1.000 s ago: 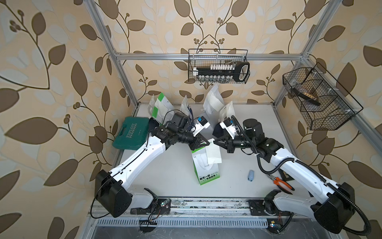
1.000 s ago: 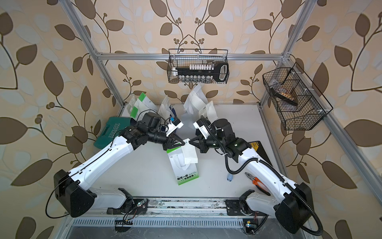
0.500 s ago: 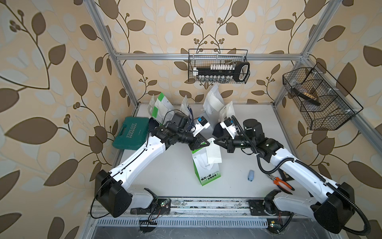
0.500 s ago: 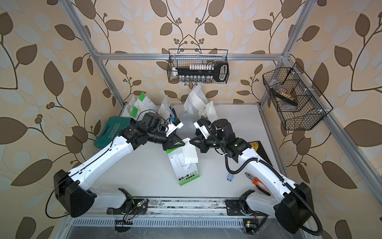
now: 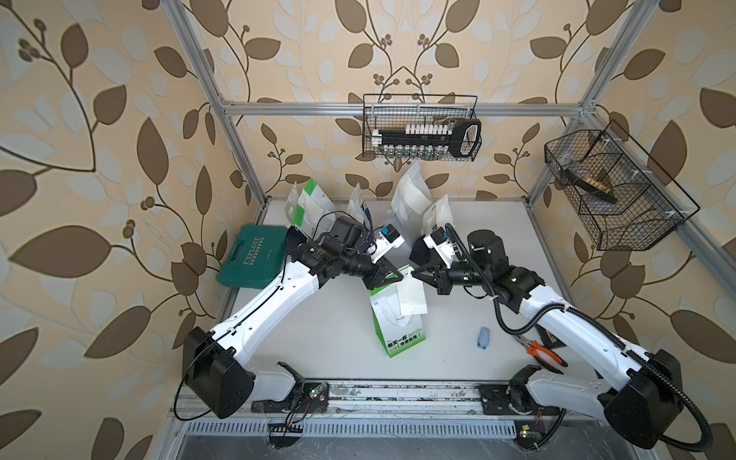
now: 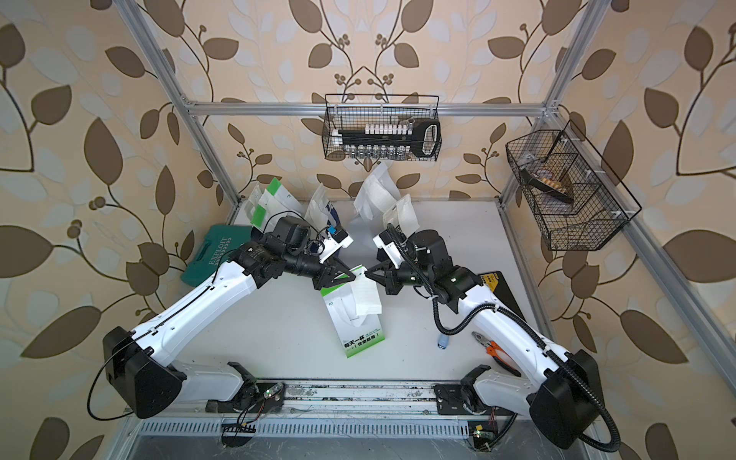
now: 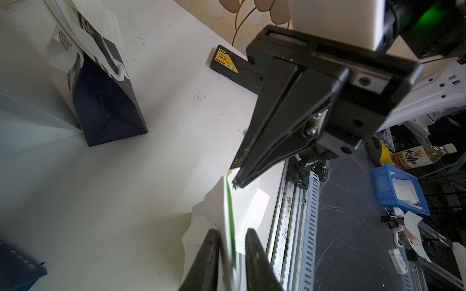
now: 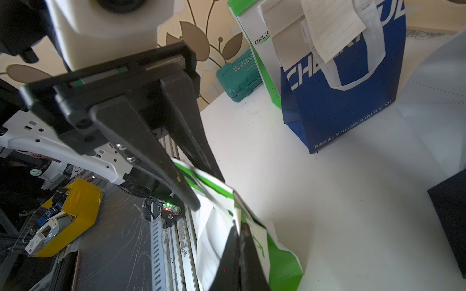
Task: Staple the receipts to the bags
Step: Hold the receipt from the takeout bag.
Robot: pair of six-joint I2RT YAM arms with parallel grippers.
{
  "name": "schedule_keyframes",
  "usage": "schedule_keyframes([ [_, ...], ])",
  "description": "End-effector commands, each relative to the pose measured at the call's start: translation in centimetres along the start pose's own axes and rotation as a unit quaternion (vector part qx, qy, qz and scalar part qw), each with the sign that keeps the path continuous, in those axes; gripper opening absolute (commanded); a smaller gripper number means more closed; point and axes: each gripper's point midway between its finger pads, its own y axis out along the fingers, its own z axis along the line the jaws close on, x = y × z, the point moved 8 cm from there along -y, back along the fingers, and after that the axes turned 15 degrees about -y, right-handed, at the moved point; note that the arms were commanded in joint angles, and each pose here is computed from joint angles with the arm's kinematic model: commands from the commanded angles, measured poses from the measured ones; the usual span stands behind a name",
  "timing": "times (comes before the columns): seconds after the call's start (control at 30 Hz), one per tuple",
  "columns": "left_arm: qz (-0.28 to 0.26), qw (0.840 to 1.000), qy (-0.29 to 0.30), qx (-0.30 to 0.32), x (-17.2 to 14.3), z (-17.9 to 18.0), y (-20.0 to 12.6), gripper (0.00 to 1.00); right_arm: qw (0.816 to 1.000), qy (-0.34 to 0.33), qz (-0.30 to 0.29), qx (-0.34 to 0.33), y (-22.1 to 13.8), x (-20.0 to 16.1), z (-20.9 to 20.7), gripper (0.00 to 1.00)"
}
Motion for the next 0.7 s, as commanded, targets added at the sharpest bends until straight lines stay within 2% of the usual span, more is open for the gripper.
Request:
schedule_keyframes([
  [0.0,-0.012,1.0,0.021,-0.007,0.9,-1.0,-0.6,0.16,1.0,-0.003,0.0,0.007,0.3,0.2,0.1,0.0],
  [0.1,-0.013,1.0,0.023,-0.007,0.9,-1.0,-0.6,0.12,1.0,-0.004,-0.001,0.009,0.4,0.3,0.1,0.0],
  [0.27,-0.012,1.0,0.022,-0.007,0.9,-1.0,-0.7,0.17,1.0,-0.01,0.0,0.005,0.4,0.6,0.3,0.0],
  [0.33,-0.013,1.0,0.024,-0.006,0.9,-1.1,-0.7,0.21,1.0,-0.015,0.002,0.005,0.3,0.7,0.5,0.0],
  [0.57,-0.012,1.0,0.023,-0.008,0.9,-1.1,-0.7,0.18,1.0,-0.025,0.005,-0.002,0.2,1.0,0.9,0.0],
  [0.67,-0.012,1.0,0.024,-0.008,0.9,-1.1,-0.7,0.2,1.0,-0.028,0.002,-0.006,0.1,1.2,0.9,0.0],
])
